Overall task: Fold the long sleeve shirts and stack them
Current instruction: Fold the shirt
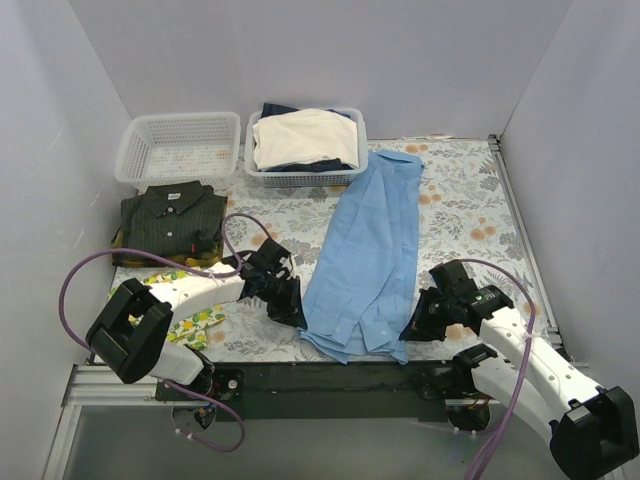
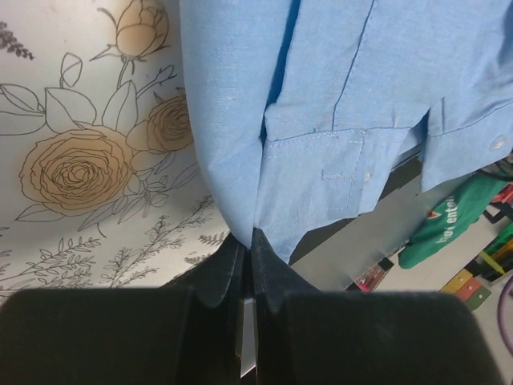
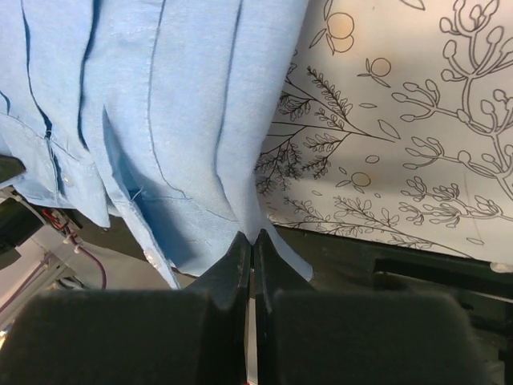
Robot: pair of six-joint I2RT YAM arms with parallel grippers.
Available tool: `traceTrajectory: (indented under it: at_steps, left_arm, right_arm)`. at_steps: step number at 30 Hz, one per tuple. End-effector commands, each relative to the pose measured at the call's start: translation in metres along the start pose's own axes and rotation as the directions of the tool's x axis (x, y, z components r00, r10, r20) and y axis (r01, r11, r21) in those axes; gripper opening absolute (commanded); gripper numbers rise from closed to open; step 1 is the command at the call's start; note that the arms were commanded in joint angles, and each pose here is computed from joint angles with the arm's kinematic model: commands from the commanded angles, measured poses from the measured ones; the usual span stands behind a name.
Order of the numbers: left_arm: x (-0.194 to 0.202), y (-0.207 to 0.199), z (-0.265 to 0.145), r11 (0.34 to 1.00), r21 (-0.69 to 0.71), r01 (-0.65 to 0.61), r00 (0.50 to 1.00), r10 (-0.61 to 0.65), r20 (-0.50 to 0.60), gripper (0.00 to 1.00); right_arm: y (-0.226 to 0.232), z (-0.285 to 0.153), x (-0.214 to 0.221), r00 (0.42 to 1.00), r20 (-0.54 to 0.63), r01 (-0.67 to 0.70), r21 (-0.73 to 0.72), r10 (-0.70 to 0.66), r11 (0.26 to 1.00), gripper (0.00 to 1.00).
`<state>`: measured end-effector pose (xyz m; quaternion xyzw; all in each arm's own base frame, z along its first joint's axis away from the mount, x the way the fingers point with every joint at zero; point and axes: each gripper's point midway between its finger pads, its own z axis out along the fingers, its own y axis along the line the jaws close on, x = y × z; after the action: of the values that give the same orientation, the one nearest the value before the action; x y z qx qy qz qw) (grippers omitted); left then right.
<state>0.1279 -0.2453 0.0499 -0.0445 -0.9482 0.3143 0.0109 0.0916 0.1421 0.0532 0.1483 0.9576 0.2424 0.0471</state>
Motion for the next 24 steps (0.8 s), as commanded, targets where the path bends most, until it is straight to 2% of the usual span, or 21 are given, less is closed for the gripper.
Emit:
traceTrajectory:
  at_steps: [1,6,13,19,24]
  left_arm:
    - [-0.031,-0.026,-0.021,1.0,-0.014,0.021,0.994,-0.019,0.107,0.0]
    - [-0.076,-0.057,-0.039,0.999,-0.009,0.039,0.969,-0.036,0.246,0.0]
    - [-0.123,-0.084,-0.045,0.998,-0.002,0.059,0.936,-0.055,0.347,0.0]
    - [-0.161,-0.096,-0.036,0.998,-0.023,0.062,0.92,-0.048,0.388,0.0]
    - [-0.209,-0.11,-0.029,0.998,-0.038,0.05,0.897,-0.028,0.44,0.0]
  right_arm:
    - [0.01,-0.016,-0.013,0.999,0.054,0.005,0.018,-0.006,1.0,0.01]
    - [0.021,-0.022,-0.029,0.995,0.093,-0.029,0.036,0.026,0.999,0.01]
    - [0.04,-0.038,-0.065,0.976,0.203,-0.087,0.042,0.076,0.995,0.01]
    - [0.043,-0.049,-0.109,0.952,0.288,-0.126,0.045,0.107,0.991,0.01]
    - [0.047,-0.051,-0.157,0.937,0.335,-0.125,0.051,0.101,0.991,0.01]
